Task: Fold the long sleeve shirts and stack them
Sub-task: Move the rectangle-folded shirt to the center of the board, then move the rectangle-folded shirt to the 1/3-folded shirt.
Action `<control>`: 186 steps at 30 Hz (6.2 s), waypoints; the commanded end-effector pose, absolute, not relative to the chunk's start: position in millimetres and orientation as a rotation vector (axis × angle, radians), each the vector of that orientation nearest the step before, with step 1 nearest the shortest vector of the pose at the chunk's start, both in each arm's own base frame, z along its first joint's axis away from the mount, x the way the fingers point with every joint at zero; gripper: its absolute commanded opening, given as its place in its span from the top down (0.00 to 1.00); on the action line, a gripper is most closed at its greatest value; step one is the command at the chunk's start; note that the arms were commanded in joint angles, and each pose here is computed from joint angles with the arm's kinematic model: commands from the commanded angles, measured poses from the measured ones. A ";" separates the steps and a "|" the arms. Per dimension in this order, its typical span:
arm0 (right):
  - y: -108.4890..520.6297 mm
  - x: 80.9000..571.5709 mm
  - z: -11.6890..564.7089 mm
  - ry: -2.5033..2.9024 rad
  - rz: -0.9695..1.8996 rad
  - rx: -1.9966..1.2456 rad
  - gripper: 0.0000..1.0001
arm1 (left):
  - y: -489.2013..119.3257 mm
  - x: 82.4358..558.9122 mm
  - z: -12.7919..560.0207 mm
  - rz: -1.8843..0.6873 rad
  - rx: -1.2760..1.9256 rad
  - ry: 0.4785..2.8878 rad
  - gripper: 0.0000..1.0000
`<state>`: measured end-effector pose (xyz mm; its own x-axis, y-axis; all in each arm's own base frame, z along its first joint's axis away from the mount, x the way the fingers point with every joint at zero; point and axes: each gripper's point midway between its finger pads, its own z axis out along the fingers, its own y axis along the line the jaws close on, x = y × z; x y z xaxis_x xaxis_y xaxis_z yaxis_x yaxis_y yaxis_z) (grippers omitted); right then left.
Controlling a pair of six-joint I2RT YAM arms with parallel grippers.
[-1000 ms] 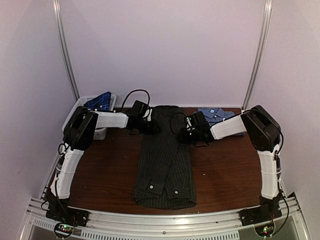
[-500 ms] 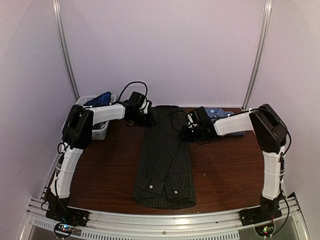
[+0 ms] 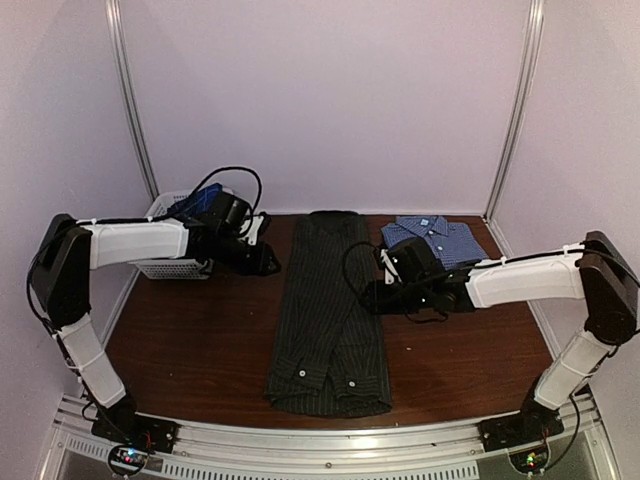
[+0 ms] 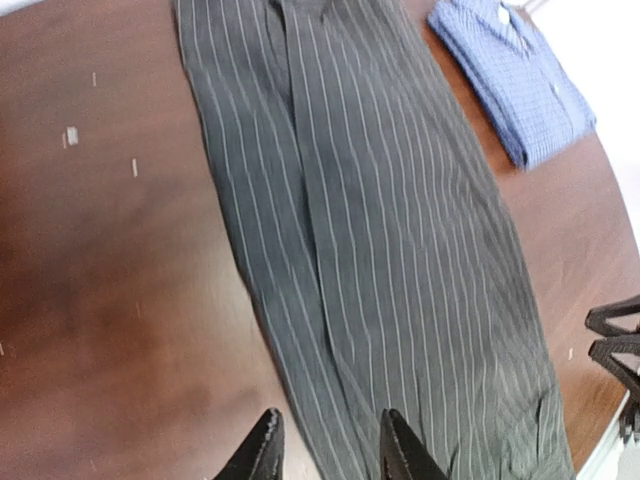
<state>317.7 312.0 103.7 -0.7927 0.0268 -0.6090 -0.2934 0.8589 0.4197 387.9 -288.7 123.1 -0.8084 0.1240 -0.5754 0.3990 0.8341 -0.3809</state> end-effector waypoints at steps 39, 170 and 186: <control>304.1 168.2 93.4 2.286 0.902 0.008 0.25 | -245.0 159.7 57.5 -1.013 0.089 2.448 0.64; 303.9 118.1 15.9 2.531 0.989 0.103 0.36 | -254.2 185.7 53.2 -0.996 0.060 2.572 0.50; 305.4 122.9 7.1 2.592 0.948 0.080 0.57 | -270.5 167.9 22.1 -1.127 0.170 2.721 0.59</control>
